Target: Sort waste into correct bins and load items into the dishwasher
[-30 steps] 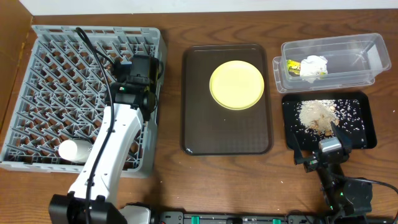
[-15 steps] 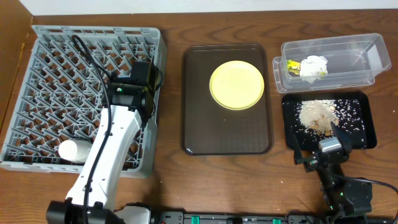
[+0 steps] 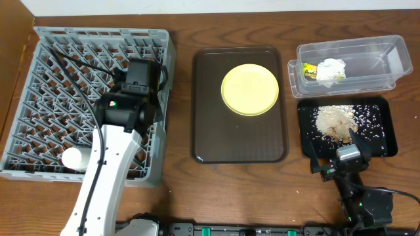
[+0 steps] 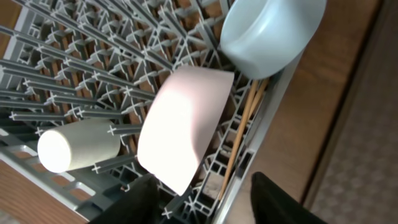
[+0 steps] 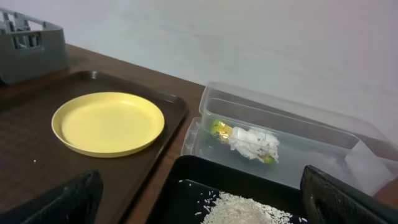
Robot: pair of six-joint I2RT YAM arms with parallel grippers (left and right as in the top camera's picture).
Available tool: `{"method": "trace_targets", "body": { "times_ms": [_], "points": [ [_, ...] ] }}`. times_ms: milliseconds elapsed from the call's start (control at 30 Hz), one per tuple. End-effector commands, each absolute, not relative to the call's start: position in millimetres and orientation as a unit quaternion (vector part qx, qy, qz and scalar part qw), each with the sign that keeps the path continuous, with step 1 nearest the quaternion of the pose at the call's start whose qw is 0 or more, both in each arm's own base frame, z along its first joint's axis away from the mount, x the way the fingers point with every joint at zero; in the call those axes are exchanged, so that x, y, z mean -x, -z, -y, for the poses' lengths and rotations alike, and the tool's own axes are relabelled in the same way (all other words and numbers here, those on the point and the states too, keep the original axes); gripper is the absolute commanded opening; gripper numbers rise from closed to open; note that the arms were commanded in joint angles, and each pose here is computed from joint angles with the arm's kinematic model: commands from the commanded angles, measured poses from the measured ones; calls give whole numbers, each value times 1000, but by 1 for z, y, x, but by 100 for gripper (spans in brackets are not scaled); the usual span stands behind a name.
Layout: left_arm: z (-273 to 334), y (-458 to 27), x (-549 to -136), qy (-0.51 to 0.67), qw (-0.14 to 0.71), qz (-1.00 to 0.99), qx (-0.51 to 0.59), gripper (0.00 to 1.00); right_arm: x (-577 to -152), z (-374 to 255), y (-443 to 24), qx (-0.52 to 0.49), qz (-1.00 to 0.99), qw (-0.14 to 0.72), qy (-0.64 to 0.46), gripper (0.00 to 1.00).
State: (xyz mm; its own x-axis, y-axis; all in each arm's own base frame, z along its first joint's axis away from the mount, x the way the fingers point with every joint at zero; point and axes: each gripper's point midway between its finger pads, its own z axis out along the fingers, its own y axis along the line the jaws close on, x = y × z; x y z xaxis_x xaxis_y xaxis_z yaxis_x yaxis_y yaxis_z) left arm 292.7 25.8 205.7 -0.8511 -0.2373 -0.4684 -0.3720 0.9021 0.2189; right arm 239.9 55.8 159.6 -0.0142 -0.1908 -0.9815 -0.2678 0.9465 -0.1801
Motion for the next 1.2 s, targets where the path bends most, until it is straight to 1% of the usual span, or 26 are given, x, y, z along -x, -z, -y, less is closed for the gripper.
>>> {"method": "trace_targets", "body": {
  "times_ms": [0, 100, 167, 267, 300, 467, 567, 600, 633, 667, 700, 733, 767, 833, 1000, 1167],
  "points": [
    [-35, -191, -285, -186, 194, -949, 164, 56, -240, -55, -159, 163, -711, 684, -26, 99],
    [-47, -188, -283, -222, 187, -942, 167, 62, -240, -56, -159, 164, -711, 684, -26, 99],
    [-52, -184, -284, -227, 180, -942, 172, 63, -240, -55, -159, 163, -711, 684, -26, 99],
    [-66, -182, -284, -245, 172, -935, 189, 67, -240, -56, -159, 164, -711, 684, -26, 99],
    [-70, -180, -285, -245, 168, -934, 197, 67, -240, -55, -159, 163, -711, 684, -26, 99],
    [-74, -156, -286, -186, 129, -947, 229, 67, -240, -56, -159, 164, -711, 684, -26, 99],
    [-74, -146, -286, -165, 108, -953, 229, 66, -240, -56, -159, 164, -711, 684, -26, 99],
    [-69, -142, -285, -147, 98, -960, 218, 62, -240, -56, -159, 164, -711, 684, -26, 99],
    [-68, -141, -285, -145, 97, -960, 219, 56, -240, -55, -159, 163, -711, 684, -26, 99],
    [-68, -141, -285, -144, 97, -960, 218, 52, -240, -56, -159, 164, -711, 684, -26, 99],
    [-67, -141, -285, -143, 96, -961, 218, 45, -240, -55, -159, 163, -711, 684, -26, 99],
    [-67, -141, -282, -145, 90, -961, 217, 32, -240, -55, -159, 163, -711, 684, -26, 99],
    [-67, -141, -278, -146, 82, -962, 216, 26, -240, -56, -159, 164, -711, 684, -26, 99],
    [-67, -140, -269, -149, 64, -963, 215, 19, -240, -56, -159, 164, -711, 684, -26, 99],
    [-79, -145, -259, -189, 60, -950, 240, 19, -240, -56, -159, 164, -711, 684, -26, 99],
    [-80, -148, -260, -189, 68, -949, 243, 23, -240, -55, -159, 163, -711, 684, -26, 99]
  ]
}}
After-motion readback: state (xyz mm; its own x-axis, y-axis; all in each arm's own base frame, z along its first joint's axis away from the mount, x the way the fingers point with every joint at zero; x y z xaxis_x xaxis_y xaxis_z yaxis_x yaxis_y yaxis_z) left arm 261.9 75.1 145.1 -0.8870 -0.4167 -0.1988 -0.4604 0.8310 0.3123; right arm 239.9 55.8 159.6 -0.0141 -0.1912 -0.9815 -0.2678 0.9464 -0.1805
